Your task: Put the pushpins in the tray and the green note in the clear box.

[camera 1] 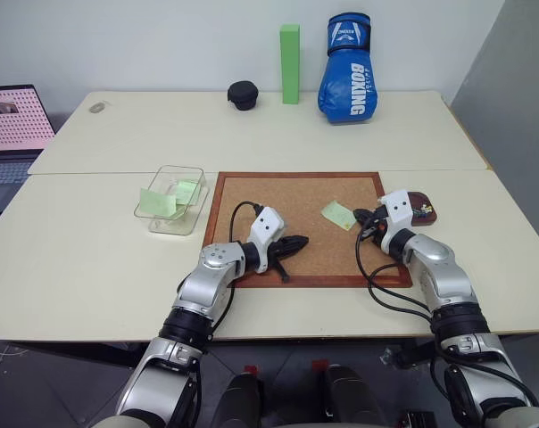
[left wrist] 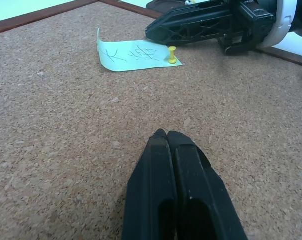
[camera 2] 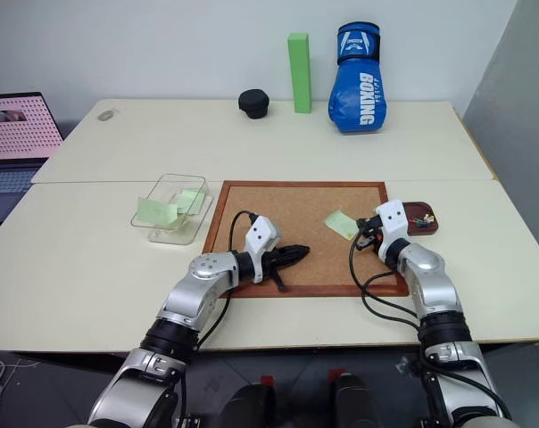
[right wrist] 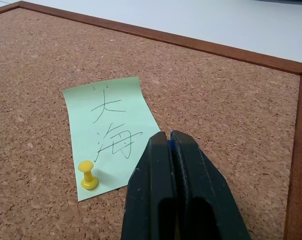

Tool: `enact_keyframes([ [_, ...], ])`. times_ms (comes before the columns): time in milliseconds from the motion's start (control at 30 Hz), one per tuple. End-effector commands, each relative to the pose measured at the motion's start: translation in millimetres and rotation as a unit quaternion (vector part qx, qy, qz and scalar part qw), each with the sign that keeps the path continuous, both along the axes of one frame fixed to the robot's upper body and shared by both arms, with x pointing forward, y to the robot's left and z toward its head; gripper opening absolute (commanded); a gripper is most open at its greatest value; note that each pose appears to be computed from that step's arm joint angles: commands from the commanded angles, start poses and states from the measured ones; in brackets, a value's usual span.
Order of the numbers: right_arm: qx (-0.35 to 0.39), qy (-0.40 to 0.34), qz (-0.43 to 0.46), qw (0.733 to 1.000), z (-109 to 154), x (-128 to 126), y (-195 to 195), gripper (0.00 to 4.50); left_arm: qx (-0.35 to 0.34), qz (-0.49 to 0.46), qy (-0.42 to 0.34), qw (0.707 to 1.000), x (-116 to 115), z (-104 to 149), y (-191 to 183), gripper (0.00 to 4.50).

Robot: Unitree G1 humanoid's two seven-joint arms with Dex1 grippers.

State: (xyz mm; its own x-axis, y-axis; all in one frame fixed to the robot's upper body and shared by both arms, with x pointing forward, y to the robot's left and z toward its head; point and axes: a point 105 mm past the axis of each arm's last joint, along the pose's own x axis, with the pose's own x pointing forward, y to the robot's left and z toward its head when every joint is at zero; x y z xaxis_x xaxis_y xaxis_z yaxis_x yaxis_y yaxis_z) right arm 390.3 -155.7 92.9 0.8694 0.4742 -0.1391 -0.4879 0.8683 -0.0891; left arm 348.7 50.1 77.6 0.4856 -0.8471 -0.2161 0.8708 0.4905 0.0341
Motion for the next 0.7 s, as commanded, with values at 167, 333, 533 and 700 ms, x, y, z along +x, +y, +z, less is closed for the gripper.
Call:
enact_keyframes([
  [167, 0.073, -0.080, 0.030, 0.994, 63, -11, 12, 0.03, 0.008, -0.003, 0.023, 1.000, -5, -12, 1, 0.00],
  [333, 0.046, -0.071, 0.011, 0.996, 53, -8, 2, 0.03, 0.008, -0.004, 0.024, 1.000, -4, -13, 0, 0.00],
  [533, -0.059, -0.085, -0.137, 0.985, 42, 9, -57, 0.03, 0.007, -0.004, 0.024, 1.000, -4, -13, 0, 0.00],
  [700, -0.140, -0.100, -0.175, 0.969, 38, 13, -84, 0.03, 0.007, -0.003, 0.024, 1.000, -5, -15, -1, 0.00],
])
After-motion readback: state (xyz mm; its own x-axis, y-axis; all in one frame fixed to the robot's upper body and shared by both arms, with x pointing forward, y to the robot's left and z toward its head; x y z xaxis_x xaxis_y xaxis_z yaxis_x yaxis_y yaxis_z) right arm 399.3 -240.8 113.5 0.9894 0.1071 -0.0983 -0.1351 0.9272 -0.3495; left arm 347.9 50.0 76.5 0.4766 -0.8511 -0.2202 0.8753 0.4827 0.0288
